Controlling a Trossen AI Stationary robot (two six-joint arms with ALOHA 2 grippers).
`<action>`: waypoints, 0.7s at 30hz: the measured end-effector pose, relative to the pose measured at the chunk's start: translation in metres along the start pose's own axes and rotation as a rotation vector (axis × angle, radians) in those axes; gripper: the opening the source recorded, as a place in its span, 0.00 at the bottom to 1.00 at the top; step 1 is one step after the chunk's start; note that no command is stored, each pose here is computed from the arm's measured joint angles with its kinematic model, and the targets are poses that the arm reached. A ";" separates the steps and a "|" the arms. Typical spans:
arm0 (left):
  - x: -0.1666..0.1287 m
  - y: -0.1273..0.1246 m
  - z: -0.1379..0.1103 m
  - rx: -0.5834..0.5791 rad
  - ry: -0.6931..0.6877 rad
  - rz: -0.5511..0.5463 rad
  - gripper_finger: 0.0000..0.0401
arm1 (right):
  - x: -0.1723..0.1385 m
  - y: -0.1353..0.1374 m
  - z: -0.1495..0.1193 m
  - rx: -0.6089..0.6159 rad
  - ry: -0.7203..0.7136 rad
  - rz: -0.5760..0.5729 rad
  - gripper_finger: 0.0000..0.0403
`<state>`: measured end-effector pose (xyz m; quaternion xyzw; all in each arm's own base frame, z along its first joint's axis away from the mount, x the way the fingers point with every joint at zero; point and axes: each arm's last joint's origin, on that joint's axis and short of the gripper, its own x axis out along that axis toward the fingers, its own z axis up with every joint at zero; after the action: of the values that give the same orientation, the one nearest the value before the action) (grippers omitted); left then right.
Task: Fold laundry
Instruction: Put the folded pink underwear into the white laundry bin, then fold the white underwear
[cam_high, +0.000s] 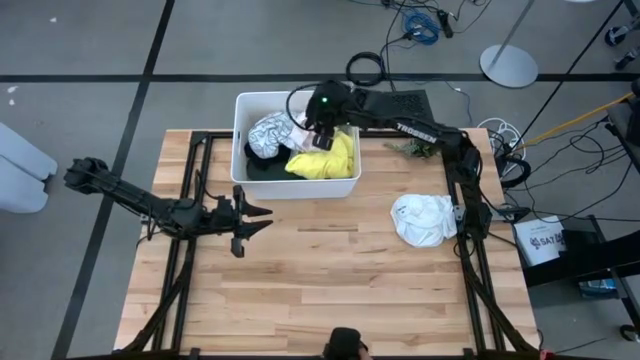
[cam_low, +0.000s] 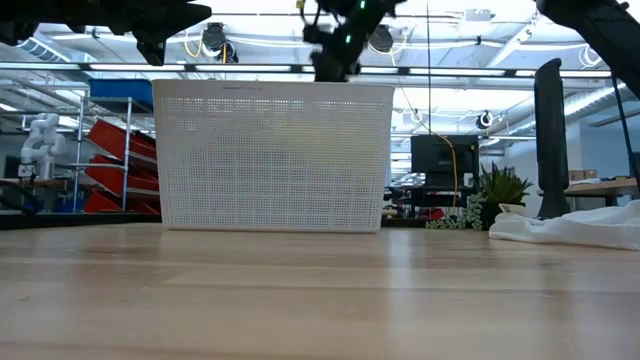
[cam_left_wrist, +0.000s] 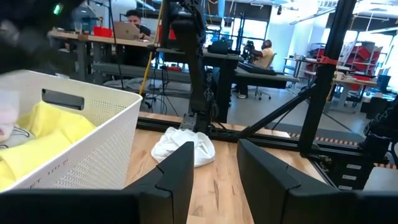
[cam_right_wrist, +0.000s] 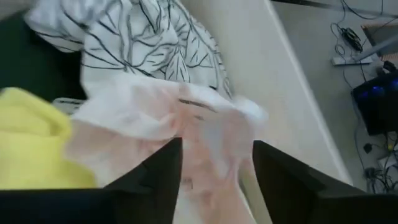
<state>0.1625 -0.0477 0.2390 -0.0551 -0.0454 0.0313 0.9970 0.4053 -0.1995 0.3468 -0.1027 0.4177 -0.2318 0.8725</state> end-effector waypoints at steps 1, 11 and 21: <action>0.000 0.000 0.000 0.000 0.000 0.000 0.33 | -0.009 -0.002 0.004 -0.003 0.002 0.004 0.45; 0.000 0.000 0.001 -0.005 -0.006 -0.001 0.33 | -0.084 -0.021 0.001 0.038 0.094 0.055 0.55; 0.000 0.000 0.002 -0.004 -0.012 -0.002 0.33 | -0.133 0.002 -0.021 0.200 0.274 0.395 0.51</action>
<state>0.1624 -0.0477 0.2405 -0.0569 -0.0517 0.0307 0.9966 0.3175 -0.1327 0.4234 0.1001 0.5188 -0.1087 0.8420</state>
